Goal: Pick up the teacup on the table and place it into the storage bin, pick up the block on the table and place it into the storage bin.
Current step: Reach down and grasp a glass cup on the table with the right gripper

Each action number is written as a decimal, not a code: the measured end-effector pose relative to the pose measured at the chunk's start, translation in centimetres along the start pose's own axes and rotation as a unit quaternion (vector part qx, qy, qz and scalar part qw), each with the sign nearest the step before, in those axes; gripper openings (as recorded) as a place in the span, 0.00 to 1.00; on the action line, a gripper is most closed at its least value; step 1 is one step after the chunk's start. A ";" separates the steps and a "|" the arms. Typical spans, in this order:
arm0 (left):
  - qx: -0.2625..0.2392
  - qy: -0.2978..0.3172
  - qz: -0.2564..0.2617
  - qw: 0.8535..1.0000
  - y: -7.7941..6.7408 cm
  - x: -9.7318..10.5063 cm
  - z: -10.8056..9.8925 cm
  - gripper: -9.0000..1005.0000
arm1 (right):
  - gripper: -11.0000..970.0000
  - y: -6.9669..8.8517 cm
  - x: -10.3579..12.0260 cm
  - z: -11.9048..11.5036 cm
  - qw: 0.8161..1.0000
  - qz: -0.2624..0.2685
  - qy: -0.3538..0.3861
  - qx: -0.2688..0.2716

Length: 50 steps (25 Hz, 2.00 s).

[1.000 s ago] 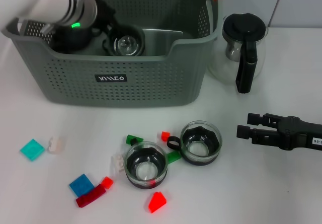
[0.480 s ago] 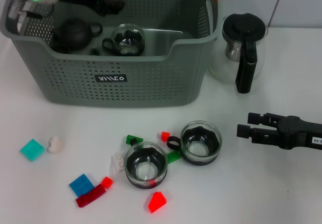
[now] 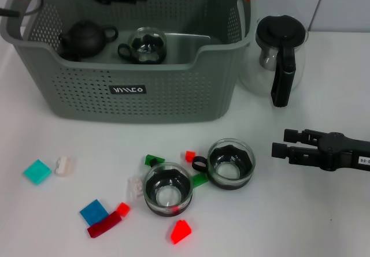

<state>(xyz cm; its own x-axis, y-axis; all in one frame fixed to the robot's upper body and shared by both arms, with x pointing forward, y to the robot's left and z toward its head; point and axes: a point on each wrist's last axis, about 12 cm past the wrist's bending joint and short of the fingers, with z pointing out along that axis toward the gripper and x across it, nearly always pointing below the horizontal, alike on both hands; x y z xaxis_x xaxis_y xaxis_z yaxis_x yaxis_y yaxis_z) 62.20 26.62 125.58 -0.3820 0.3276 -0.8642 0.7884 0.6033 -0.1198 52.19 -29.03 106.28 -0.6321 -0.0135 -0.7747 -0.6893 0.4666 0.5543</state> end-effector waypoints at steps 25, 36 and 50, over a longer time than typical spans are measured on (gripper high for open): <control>0.161 0.178 0.020 0.971 -4.6 3.2 -2.1 0.46 | 0.94 0.4 -0.8 0.4 1.000 -0.011 0.002 -0.022; 0.117 0.251 0.024 0.961 -4.9 4.8 -0.7 0.46 | 0.94 2.1 -1.1 1.1 0.992 -0.026 0.064 -0.103; 0.064 0.232 0.042 0.970 -3.5 5.2 0.2 0.47 | 0.94 3.2 -7.5 -0.6 0.967 -0.021 0.235 -0.096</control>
<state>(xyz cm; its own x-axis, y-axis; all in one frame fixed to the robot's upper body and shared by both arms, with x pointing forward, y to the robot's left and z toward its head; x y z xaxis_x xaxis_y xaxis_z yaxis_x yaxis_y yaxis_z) 57.54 26.02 121.43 -0.4664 0.6808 -0.5648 0.8681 0.4750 -0.1444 54.50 -27.96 114.02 -0.6628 -0.4509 -0.5979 -0.7417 0.2850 0.6072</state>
